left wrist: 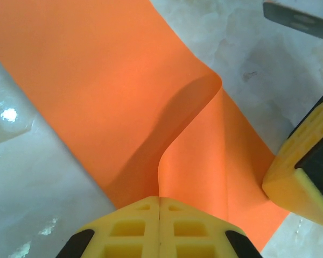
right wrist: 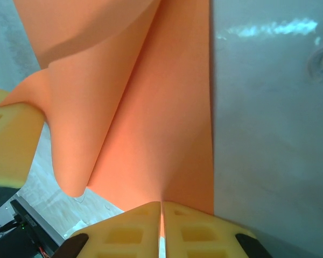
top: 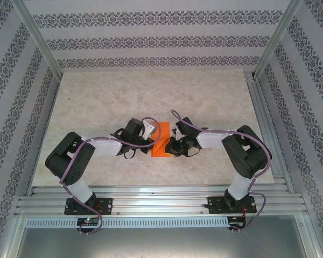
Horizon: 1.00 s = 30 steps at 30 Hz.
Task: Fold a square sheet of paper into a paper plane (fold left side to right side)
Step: Fold the triangle a second time at the center of the table.
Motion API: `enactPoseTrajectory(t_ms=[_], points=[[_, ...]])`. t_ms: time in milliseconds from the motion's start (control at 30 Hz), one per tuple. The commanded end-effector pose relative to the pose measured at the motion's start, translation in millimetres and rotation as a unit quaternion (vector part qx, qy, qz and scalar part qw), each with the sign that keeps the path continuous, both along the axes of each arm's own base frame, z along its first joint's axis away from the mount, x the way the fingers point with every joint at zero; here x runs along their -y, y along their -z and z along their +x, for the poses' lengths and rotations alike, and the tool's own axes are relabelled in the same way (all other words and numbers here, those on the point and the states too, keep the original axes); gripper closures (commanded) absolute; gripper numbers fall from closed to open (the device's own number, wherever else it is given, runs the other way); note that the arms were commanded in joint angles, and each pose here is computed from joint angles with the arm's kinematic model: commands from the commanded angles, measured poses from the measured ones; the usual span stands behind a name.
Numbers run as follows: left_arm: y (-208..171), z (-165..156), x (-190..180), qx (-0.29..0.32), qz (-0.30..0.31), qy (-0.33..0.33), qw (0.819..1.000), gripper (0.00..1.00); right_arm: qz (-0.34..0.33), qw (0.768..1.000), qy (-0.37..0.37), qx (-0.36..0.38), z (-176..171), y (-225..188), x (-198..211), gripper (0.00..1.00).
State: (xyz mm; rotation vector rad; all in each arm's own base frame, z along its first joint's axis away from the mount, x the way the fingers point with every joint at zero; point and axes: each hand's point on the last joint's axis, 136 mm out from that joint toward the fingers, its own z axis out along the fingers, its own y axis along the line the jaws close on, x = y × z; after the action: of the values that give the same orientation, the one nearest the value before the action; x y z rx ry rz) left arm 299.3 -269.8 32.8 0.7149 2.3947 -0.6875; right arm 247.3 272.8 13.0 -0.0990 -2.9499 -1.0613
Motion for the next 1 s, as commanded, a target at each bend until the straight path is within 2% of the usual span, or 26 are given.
enactPoseTrajectory(t_ms=[0,967], points=[[7,6,-9,0.007,0.014,-0.014,1.0,1.0,-0.022,1.0,-0.011,-0.002,-3,9,1,0.89],[15,23,-6,0.014,0.026,-0.027,0.999,1.0,-0.033,0.999,-0.021,-0.006,-9,13,2,0.88]])
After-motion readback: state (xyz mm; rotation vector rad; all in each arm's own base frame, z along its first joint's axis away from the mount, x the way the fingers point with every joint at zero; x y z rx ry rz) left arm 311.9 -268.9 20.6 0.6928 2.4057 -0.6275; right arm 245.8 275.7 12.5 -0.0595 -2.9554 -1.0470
